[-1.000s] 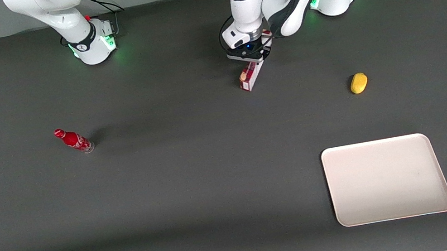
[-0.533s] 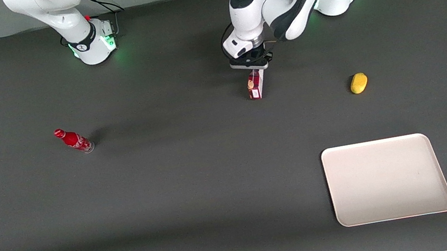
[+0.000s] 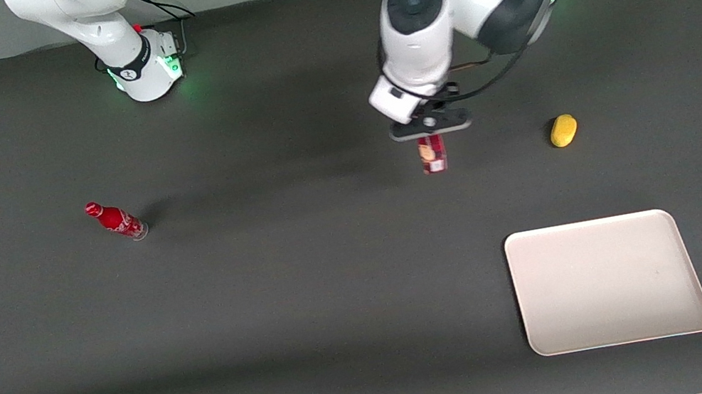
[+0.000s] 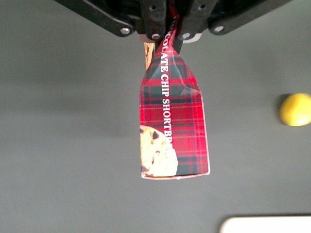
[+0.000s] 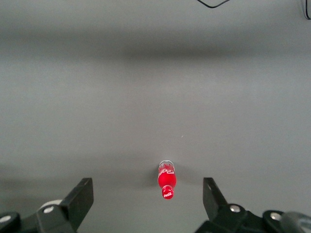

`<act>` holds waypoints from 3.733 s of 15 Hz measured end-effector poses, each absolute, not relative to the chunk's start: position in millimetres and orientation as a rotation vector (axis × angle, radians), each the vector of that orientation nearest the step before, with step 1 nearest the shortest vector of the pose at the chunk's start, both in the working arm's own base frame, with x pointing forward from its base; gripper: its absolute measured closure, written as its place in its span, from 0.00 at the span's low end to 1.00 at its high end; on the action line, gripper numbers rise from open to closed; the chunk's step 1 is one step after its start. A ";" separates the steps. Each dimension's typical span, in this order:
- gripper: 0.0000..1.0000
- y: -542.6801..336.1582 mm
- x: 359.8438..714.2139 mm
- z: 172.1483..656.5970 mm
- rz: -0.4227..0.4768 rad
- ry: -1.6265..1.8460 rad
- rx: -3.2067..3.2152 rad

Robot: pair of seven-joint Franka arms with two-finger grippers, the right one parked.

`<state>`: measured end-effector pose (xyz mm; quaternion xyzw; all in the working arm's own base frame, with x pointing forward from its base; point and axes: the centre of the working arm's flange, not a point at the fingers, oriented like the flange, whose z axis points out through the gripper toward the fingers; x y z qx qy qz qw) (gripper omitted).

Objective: Place red cookie box on tray
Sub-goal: 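Carry the held box over to the white tray, then lower the box onto the tray's edge with the left gripper, then open the left gripper and raise it away from the box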

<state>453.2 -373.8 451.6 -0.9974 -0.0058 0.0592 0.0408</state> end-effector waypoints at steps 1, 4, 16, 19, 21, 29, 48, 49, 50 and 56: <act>0.94 -353.8 473.5 474.1 0.185 -0.066 -3.054; 0.94 -278.4 524.3 529.4 0.222 -0.174 -3.044; 0.94 40.5 646.5 454.8 0.329 0.061 -3.083; 0.94 73.9 672.7 368.9 0.323 0.126 -3.069; 0.94 80.2 685.1 322.9 0.289 0.151 -3.064; 0.94 87.5 712.3 264.6 0.125 0.133 -3.091; 0.24 111.6 760.4 258.9 0.092 0.119 -3.109; 0.15 110.6 757.3 275.0 0.135 0.124 -3.114; 0.03 107.7 753.6 296.6 0.170 0.130 -3.118; 0.00 89.1 689.3 471.8 0.398 0.137 -3.146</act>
